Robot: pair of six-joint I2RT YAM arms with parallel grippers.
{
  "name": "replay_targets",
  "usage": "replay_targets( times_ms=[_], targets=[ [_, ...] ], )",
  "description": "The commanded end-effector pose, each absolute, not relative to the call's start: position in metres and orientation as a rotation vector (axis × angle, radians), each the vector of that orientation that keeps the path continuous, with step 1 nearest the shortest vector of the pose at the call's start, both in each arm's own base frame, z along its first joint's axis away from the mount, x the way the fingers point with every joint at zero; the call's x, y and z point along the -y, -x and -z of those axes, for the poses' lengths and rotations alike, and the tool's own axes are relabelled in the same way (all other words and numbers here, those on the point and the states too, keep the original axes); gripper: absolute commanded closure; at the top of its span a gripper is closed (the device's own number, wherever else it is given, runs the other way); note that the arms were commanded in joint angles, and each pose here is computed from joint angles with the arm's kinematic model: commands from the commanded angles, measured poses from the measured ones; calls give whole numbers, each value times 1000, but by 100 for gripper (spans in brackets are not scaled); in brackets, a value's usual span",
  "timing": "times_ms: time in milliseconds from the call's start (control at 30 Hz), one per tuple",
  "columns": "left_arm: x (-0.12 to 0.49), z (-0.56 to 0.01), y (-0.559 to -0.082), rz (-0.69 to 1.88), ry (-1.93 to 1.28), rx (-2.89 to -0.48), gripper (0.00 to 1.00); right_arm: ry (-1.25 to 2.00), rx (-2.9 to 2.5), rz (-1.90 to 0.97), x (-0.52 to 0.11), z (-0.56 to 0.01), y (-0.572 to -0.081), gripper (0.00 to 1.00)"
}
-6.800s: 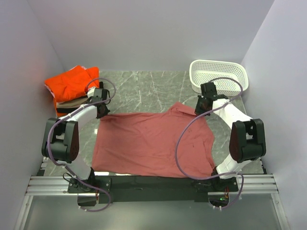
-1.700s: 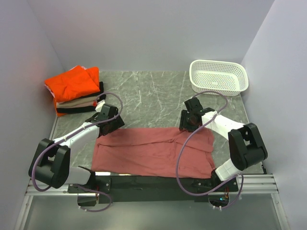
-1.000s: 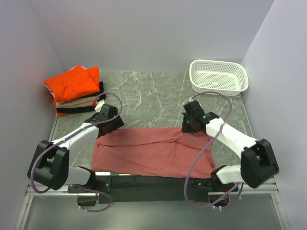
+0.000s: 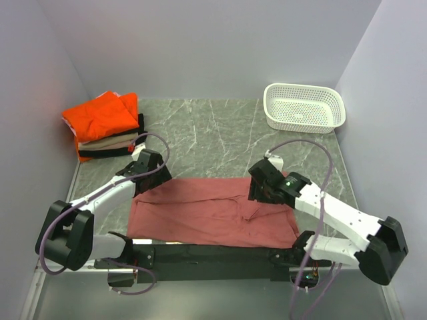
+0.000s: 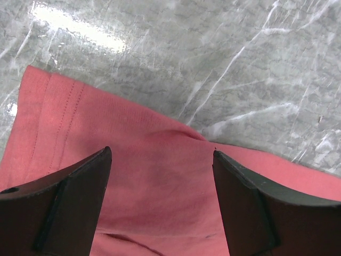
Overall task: Fold and stack the t-shirts
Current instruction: Fold the tshirt
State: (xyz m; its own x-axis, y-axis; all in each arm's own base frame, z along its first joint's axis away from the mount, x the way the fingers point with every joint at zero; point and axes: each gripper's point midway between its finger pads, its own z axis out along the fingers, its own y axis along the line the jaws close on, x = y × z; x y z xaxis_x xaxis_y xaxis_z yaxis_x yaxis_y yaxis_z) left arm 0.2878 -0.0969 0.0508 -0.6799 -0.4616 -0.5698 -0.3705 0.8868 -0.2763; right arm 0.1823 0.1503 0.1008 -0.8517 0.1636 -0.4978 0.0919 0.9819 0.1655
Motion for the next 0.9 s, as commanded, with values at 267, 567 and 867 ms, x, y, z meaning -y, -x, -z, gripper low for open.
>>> replay_targets(
  times_ms=[267, 567, 867],
  targets=[
    [102, -54, -296, 208, 567, -2369, 18, -188, -2558, -111, -132, -52, -230, 41],
    [103, -49, -296, 202, 546, -2380, 18, -238, -2643, -125, -125, -23, -200, 43],
    [107, -41, -298, 216, 533, -2391, 18, -320, -2719, -86, -113, -35, -169, 43]
  ],
)
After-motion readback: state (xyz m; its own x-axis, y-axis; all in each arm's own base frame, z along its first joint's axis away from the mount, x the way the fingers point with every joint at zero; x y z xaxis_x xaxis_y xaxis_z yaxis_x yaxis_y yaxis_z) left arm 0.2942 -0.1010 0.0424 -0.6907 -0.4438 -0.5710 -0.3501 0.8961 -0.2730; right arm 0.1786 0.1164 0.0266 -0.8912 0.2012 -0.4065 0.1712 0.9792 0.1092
